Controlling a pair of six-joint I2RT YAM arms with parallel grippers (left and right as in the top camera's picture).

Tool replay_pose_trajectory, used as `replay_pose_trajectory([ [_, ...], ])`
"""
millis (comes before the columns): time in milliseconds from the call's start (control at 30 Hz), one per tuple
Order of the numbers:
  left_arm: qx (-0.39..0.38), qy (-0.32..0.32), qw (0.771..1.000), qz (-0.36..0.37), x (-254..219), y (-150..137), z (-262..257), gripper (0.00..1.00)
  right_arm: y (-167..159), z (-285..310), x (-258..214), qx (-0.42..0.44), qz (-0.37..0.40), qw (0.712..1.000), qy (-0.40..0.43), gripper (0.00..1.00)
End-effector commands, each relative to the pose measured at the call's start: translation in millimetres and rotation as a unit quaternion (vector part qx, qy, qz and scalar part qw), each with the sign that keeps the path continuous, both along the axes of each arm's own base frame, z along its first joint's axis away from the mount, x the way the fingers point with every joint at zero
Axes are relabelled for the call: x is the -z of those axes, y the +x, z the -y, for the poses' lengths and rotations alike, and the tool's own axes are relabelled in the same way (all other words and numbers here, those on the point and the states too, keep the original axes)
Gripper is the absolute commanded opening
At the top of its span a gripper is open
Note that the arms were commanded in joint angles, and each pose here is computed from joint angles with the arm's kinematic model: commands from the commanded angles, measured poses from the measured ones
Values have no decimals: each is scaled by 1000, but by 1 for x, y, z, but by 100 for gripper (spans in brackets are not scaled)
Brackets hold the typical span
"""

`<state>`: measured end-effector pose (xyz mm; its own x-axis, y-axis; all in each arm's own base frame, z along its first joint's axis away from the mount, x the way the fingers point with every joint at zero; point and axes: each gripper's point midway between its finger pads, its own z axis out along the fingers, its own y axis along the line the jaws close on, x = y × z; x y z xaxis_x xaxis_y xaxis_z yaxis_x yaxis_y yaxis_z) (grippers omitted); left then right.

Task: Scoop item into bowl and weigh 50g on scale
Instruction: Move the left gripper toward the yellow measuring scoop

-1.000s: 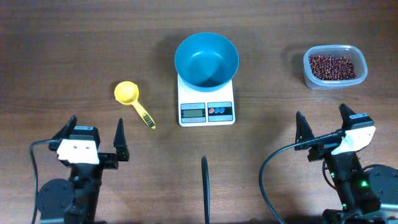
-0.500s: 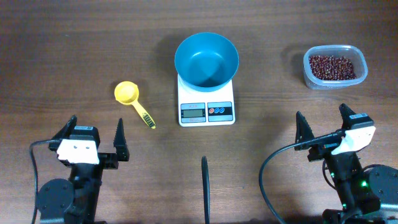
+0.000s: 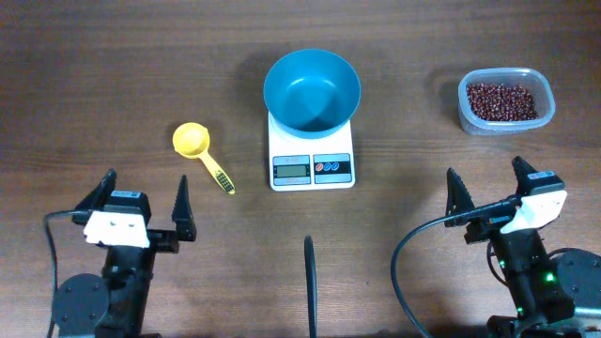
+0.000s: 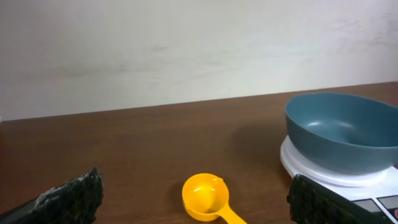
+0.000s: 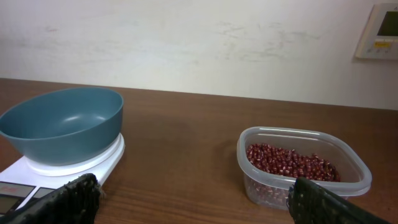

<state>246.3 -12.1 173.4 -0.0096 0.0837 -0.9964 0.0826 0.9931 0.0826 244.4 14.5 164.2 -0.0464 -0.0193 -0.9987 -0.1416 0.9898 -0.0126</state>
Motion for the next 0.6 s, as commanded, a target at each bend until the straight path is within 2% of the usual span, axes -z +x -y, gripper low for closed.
replay_pose_trajectory([
  [0, 13, -6, 1000, 26, -31, -6, 5, 99, 0, -2, 3, -6, -3, 1000, 2, 99],
  [233, 13, -8, 1000, -25, -81, -17, 5, 99, 0, -2, 3, -6, -3, 1000, 2, 99],
  [367, 12, -11, 995, -103, -101, -8, 5, 99, 0, -2, 3, -6, -3, 1000, 2, 99],
  [467, 14, -14, 983, -184, -115, 0, 5, 99, 0, -2, 3, -6, -3, 1000, 2, 99],
  [567, 15, -18, 965, -262, -127, -5, 6, 99, 0, -2, 3, -6, -3, 1000, 2, 99],
])
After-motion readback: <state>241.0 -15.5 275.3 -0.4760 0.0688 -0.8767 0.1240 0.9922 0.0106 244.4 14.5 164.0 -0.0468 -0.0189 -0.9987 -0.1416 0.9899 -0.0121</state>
